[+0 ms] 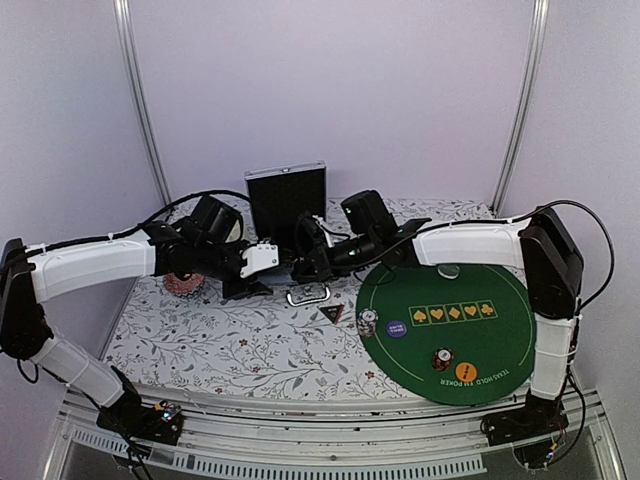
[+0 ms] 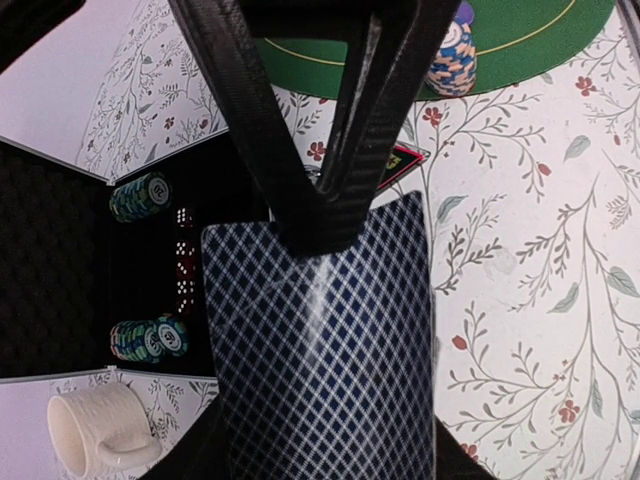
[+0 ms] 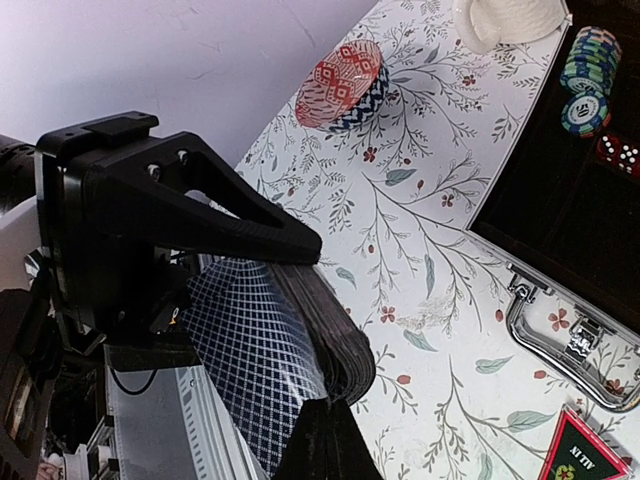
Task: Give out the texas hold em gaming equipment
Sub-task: Pick up the poker card from the face-down deck piles.
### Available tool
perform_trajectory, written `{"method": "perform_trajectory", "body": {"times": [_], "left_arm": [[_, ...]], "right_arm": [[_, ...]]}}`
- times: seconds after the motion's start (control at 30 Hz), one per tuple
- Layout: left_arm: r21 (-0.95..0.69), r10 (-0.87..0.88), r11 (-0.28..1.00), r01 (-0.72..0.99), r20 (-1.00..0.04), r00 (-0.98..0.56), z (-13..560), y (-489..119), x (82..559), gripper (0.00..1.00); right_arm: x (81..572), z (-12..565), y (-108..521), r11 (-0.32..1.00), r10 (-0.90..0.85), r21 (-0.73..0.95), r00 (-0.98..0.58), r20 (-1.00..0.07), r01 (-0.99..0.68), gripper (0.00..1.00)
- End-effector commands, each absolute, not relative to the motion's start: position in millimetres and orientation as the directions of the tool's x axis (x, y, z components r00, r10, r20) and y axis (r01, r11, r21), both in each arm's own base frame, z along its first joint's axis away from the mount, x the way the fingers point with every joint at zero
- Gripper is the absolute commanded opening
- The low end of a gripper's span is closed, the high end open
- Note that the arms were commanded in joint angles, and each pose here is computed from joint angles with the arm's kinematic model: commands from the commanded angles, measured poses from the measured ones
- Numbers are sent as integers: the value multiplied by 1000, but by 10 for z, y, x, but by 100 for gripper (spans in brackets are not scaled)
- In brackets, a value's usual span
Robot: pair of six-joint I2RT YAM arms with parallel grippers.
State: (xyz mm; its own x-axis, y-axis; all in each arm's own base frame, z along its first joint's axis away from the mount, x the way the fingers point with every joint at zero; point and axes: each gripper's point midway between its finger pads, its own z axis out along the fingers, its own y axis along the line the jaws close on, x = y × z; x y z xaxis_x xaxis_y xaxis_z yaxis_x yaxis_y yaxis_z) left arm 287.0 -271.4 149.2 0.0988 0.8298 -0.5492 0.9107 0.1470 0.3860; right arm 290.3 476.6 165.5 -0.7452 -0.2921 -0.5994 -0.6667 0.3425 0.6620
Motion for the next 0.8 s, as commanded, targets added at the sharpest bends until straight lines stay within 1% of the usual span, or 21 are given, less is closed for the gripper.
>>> {"method": "perform_trajectory", "body": {"times": [0.0,0.4,0.63,0.77], "left_arm": [[400,829,141,906,-548,113,1477,-2755,2873,48],[400,832,142,905,-544,110,1465,-2747,2873,48],[398,832,145,906,-544,106,1461,-2748,2877,48],[401,835,146,904,-539,104,1452,-2733,2881,48]], "right_arm": [[2941,1963,4650,346,-265,627,-714,-648,-698,2],[2897,2078,4534,345,-259,612,-699,-666,-711,2],[2872,1985,4567,331,-275,636,-716,-642,-698,2],[2907,2044,4528,343,-257,627,-712,-654,-700,2]]}}
